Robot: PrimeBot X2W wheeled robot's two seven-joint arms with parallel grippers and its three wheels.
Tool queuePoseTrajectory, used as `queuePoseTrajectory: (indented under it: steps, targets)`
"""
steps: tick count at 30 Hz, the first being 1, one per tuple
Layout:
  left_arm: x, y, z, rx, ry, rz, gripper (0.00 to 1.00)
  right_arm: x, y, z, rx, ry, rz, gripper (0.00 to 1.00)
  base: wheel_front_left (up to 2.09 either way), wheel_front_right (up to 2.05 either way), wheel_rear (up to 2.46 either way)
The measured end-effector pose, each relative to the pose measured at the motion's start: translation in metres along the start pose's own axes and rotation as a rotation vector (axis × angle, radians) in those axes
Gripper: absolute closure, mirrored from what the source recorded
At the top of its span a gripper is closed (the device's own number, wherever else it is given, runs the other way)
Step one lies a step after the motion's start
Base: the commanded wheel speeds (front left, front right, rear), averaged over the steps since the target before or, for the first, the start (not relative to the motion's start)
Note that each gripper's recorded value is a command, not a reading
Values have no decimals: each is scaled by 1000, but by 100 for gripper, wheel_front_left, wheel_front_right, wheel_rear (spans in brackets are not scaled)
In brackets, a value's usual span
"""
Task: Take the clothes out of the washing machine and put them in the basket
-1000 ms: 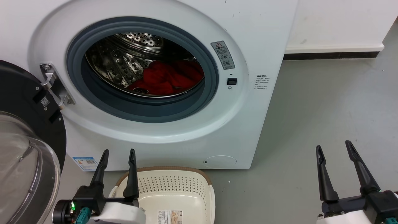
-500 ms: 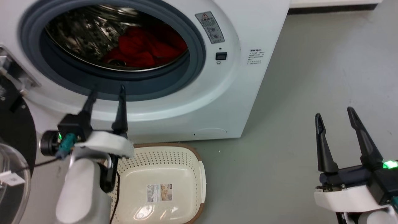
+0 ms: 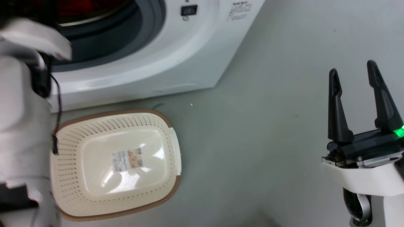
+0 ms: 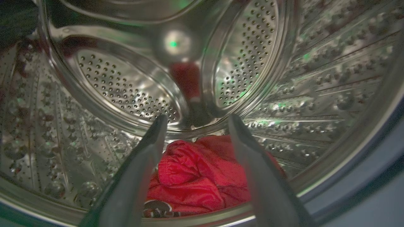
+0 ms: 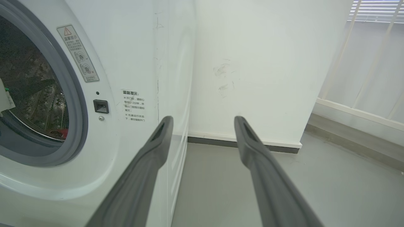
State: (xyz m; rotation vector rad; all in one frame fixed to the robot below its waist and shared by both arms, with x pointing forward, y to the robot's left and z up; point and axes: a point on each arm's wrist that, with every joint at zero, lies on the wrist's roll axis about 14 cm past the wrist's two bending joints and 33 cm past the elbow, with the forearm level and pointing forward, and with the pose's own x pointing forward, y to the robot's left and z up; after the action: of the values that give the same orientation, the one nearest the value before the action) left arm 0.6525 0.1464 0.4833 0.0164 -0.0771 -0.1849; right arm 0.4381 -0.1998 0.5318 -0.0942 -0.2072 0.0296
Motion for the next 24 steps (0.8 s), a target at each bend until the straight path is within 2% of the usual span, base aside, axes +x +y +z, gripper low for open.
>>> queuePoseTrajectory:
  steps: [7,13,18,24]
  targets:
    - [64,1,-49,25,119,-19,0,12,-13,-23,-6,33,-30,0,0,0,0]
    - [100,0,-97,70,276,-43,0,17,-14,-50,-9,89,-31,0,0,0,0]
    - [109,-15,-144,77,445,-89,0,15,-17,-74,-14,147,-40,0,0,0,0]
    - [108,-6,-175,108,658,-86,0,15,-15,-85,-12,172,-33,0,0,0,0]
